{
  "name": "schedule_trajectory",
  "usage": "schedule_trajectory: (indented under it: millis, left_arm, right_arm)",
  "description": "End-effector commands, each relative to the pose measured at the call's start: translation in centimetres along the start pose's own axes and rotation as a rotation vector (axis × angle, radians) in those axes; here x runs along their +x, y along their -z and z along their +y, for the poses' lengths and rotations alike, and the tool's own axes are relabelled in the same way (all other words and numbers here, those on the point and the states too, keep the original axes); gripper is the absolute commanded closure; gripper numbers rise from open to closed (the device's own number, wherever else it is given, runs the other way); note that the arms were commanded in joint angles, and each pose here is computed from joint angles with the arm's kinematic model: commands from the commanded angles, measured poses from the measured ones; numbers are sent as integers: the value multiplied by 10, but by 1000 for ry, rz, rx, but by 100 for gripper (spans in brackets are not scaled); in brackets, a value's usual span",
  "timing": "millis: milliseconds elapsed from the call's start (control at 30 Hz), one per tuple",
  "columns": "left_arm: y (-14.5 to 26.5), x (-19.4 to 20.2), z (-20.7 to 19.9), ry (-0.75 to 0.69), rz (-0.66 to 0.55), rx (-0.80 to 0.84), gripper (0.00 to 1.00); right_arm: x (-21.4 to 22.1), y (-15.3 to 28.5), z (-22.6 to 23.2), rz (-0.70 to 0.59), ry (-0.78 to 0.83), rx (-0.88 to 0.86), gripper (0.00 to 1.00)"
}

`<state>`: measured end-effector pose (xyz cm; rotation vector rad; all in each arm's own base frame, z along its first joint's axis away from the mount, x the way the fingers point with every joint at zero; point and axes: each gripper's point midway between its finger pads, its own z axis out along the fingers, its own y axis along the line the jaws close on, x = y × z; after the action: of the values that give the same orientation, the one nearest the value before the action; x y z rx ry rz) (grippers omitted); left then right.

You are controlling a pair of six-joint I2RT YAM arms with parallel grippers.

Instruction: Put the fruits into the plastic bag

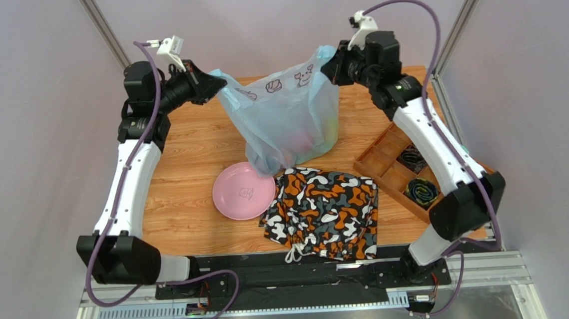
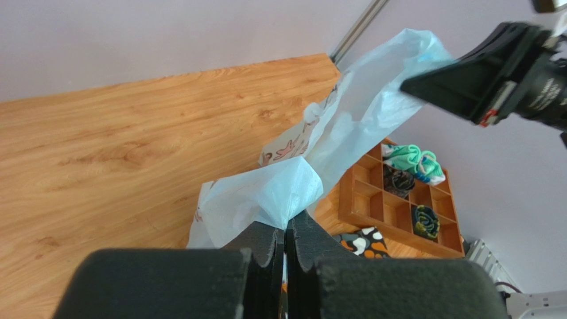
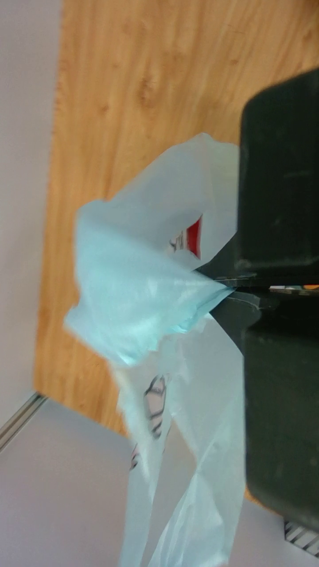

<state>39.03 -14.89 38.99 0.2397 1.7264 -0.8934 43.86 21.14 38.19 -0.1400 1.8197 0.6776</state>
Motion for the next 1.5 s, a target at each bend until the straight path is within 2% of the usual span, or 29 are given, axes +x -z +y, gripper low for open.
schedule_trajectory:
  millis: [0, 267, 433, 667, 967, 1367, 1467]
  left_arm:
    - [-24, 14, 18, 0, 33, 38, 100]
    - [-26, 14, 16, -11, 24, 65, 100]
    - [-26, 5, 10, -46, -10, 94, 100]
    - [-28, -7, 6, -118, -48, 122, 100]
    - [-40, -18, 3, -135, -61, 171, 100]
    - [-63, 9, 23, -83, 7, 164, 100]
    - [-60, 6, 20, -91, 1, 159, 100]
  right_arm:
    - [39, -18, -16, 102, 1, 15, 100]
    - [41, -17, -17, 107, 3, 16, 99]
    - [28, -8, -20, 60, 13, 60, 99]
    - [-3, 19, -45, -39, 34, 235, 100]
    - [-26, 66, -72, -128, 56, 407, 100]
    - [-2, 70, -90, -70, 48, 456, 100]
    - [6, 69, -90, -48, 47, 447, 96]
